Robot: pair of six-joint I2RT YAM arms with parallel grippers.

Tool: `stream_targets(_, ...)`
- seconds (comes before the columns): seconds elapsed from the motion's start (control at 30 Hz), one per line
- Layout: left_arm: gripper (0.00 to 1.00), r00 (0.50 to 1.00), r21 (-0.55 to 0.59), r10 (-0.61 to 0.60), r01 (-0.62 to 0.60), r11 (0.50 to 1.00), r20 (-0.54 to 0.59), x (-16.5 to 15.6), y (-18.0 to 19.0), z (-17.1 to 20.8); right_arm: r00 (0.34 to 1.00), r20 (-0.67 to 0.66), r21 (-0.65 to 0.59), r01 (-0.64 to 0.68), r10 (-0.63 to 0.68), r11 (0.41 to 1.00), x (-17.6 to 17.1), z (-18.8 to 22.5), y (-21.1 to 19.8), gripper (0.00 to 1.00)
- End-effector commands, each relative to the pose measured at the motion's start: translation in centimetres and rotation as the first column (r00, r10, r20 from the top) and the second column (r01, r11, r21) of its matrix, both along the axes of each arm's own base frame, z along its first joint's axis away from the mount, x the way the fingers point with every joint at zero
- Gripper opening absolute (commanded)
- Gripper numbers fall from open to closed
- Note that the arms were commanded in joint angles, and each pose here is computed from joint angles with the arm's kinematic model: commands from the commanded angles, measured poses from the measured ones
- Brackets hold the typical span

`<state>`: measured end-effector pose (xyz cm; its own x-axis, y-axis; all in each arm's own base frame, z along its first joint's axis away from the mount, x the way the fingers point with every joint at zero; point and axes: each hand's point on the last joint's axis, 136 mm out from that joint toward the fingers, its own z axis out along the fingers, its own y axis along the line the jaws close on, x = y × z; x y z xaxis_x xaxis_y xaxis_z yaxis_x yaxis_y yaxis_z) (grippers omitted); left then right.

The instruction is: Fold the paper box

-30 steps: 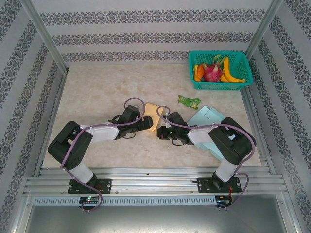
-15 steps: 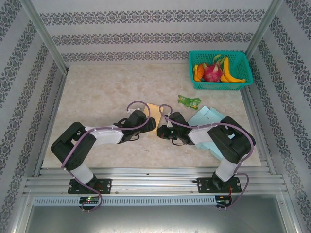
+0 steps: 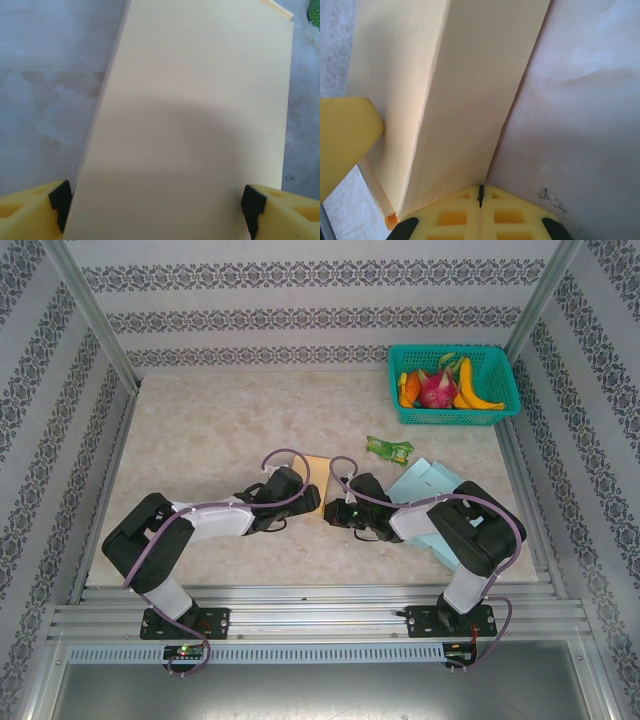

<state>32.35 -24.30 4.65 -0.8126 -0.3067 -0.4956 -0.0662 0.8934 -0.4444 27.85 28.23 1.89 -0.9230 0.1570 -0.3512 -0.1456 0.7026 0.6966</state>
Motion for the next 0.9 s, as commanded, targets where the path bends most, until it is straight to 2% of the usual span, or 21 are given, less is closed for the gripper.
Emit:
stream_targets(0.0,0.89,0.995,-0.158,-0.101,0.103,0.982,0.018,-0.5,-2.9,3.1,0.996,0.088,-0.004,0.010,-0.009,1.000,1.0,1.0,-0.1,0.00)
stream_targets(0.23,0.90,0.999,-0.131,-0.029,0.033,0.991,0.029,1.1,1.0,3.7,0.997,0.071,-0.047,0.039,-0.036,0.998,1.1,0.2,-2.4,0.00)
stream_targets(0.43,0.90,0.999,-0.082,0.006,-0.003,0.997,0.041,2.8,2.9,3.7,0.996,0.073,-0.063,0.064,-0.059,0.996,1.8,0.5,-4.1,0.00)
stream_targets(0.67,0.90,0.996,-0.074,-0.034,0.040,0.996,0.082,6.0,1.6,4.2,0.993,0.073,-0.050,0.091,-0.087,0.995,5.1,1.2,-5.4,0.00)
stream_targets(0.87,0.90,0.996,-0.043,-0.052,0.055,0.998,0.073,8.9,0.5,3.4,0.996,0.057,-0.023,0.071,-0.069,0.997,7.9,1.3,-4.2,0.00)
